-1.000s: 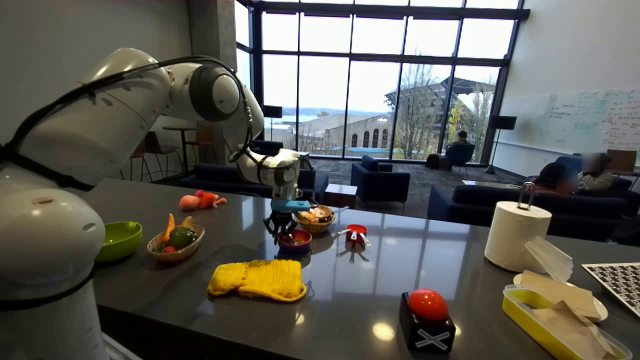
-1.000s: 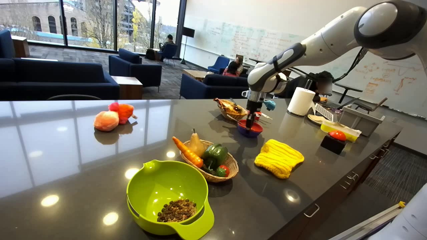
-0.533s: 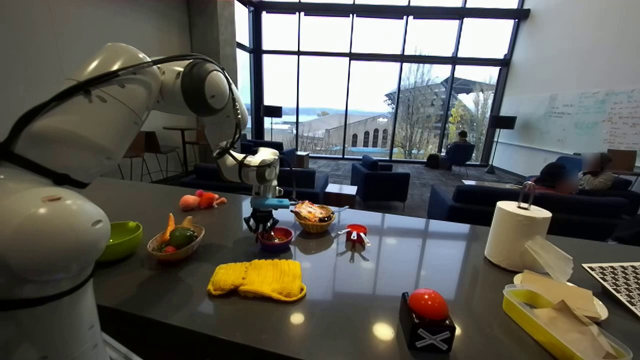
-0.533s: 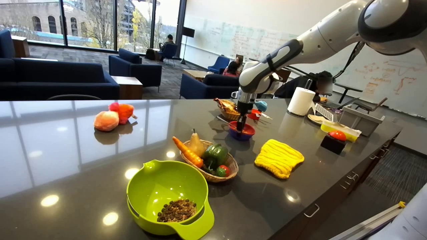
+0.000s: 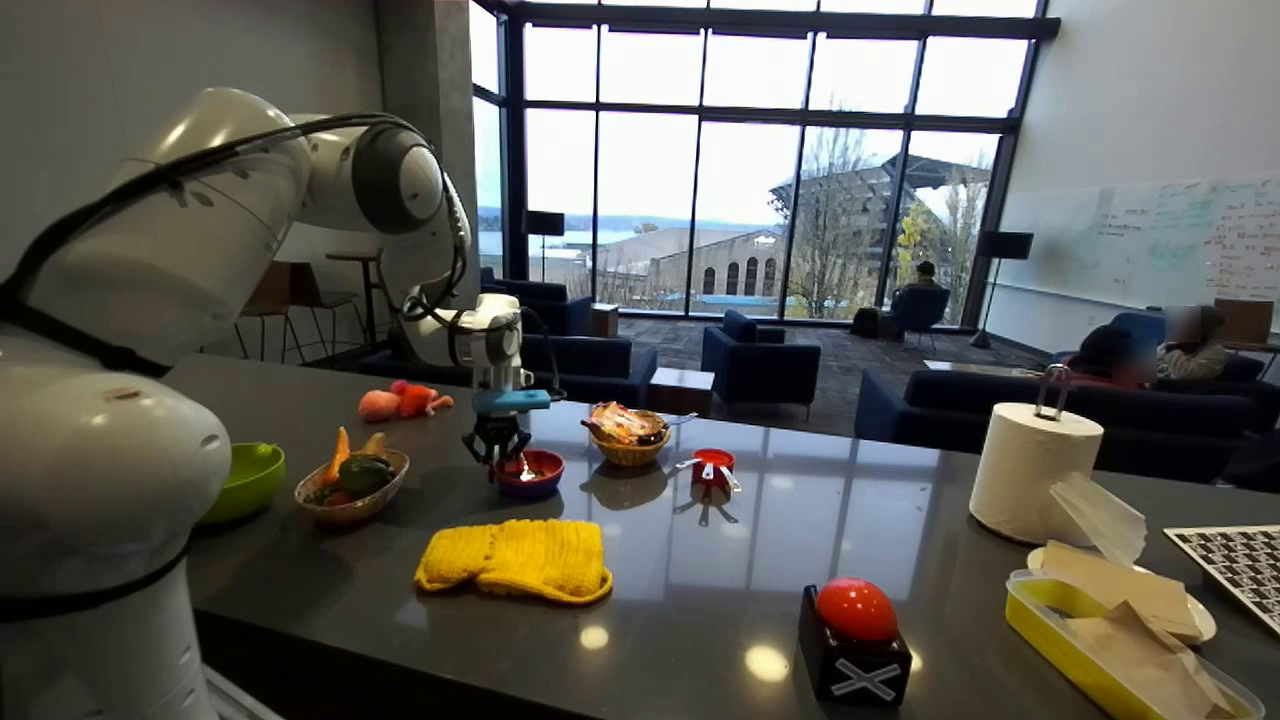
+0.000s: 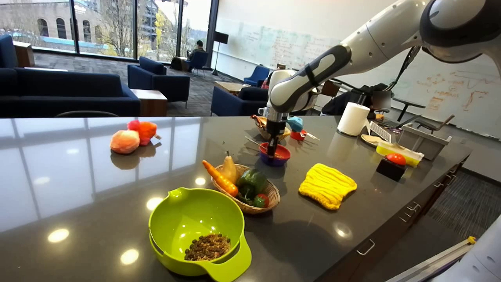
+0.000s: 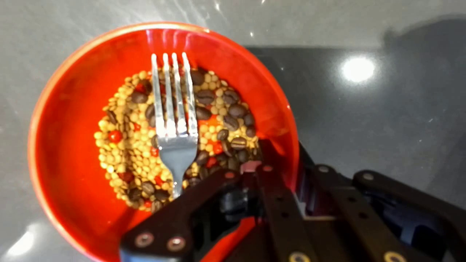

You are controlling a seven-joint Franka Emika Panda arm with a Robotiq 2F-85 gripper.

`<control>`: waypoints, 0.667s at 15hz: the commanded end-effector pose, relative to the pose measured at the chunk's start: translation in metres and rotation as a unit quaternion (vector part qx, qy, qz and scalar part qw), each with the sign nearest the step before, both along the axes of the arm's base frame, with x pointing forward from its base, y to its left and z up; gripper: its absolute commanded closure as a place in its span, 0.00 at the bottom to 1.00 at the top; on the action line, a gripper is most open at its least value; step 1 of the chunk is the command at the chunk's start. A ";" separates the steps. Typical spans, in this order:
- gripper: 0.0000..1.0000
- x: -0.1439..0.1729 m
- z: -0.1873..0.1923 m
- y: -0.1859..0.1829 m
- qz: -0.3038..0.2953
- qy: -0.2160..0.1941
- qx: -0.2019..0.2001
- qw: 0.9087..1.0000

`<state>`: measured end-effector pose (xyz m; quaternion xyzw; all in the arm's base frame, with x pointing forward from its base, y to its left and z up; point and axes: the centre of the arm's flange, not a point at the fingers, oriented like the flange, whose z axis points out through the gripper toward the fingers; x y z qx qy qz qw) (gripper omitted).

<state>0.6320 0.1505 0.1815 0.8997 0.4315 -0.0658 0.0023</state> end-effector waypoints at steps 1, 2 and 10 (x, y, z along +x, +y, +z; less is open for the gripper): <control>0.96 0.000 -0.025 0.029 0.017 0.000 0.003 1.000; 0.96 0.001 -0.024 0.034 0.020 -0.002 0.003 1.000; 0.96 0.009 -0.019 0.104 0.051 -0.032 0.022 0.998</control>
